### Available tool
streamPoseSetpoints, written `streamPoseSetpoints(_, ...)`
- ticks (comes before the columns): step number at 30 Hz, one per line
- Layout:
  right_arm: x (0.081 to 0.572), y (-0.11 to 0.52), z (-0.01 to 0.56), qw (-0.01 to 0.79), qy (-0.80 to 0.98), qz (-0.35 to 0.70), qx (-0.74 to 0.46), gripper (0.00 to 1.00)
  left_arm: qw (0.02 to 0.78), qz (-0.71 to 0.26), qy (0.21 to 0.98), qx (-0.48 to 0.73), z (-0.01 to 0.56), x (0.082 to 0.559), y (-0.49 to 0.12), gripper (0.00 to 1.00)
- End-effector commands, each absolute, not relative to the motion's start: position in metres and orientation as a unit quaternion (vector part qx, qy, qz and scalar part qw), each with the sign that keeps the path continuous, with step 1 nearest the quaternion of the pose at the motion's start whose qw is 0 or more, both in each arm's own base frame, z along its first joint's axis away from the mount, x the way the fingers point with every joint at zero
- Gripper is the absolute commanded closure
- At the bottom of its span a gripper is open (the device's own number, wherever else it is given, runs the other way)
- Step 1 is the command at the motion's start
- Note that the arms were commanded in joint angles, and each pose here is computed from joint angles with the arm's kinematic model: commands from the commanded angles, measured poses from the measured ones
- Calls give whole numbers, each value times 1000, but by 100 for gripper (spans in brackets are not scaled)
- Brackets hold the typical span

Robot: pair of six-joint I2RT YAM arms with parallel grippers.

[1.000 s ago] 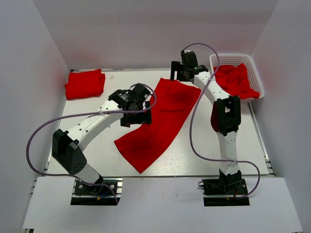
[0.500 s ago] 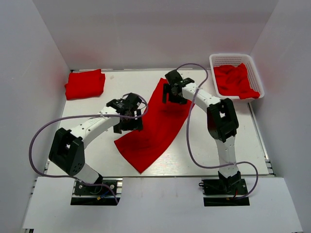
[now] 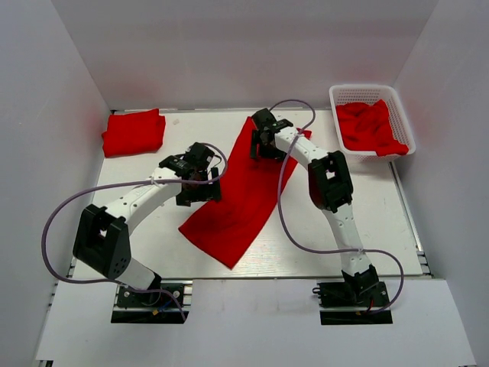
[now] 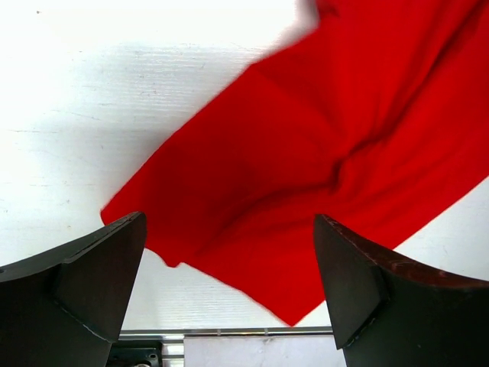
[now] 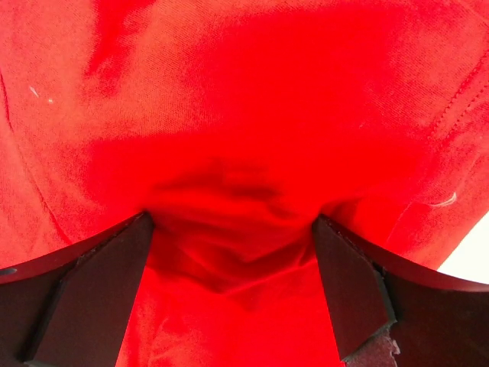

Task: Fold and stack the t-shirts
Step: Rotate the tshirt 90 degrees

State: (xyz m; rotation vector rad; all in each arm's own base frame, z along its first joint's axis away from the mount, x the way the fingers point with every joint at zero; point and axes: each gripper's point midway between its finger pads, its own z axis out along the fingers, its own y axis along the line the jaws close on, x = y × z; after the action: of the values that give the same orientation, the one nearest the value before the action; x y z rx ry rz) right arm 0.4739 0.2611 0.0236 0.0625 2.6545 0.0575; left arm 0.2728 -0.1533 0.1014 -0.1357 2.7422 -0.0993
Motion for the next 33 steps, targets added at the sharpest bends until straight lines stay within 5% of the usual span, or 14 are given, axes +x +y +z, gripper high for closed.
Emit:
streamPoseSetpoints(1, 493, 252, -10, 230, 973, 5, 25, 10, 208, -49, 976, -37, 111, 274, -153, 0)
streamPoseSetpoints(8, 567, 262, -1, 335, 940, 65, -13, 10, 161, -54, 985, -25, 91, 272, -154, 0)
streamPoseSetpoints(15, 630, 284, 82, 478, 867, 127, -58, 10, 133, -53, 989, -26, 80, 273, -150, 0)
streamPoseSetpoints(18, 621, 283, 91, 479, 865, 113, -99, 10, 143, -57, 987, -36, 83, 279, -146, 0)
streamPoseSetpoints(23, 587, 282, 186, 505, 844, 125, -129, 10, 166, -67, 983, -47, 96, 287, -142, 0)
streamPoseSetpoints(33, 424, 291, 133, 309, 928, 169, -125, 10, 214, -121, 967, -63, 113, 315, -159, 0)
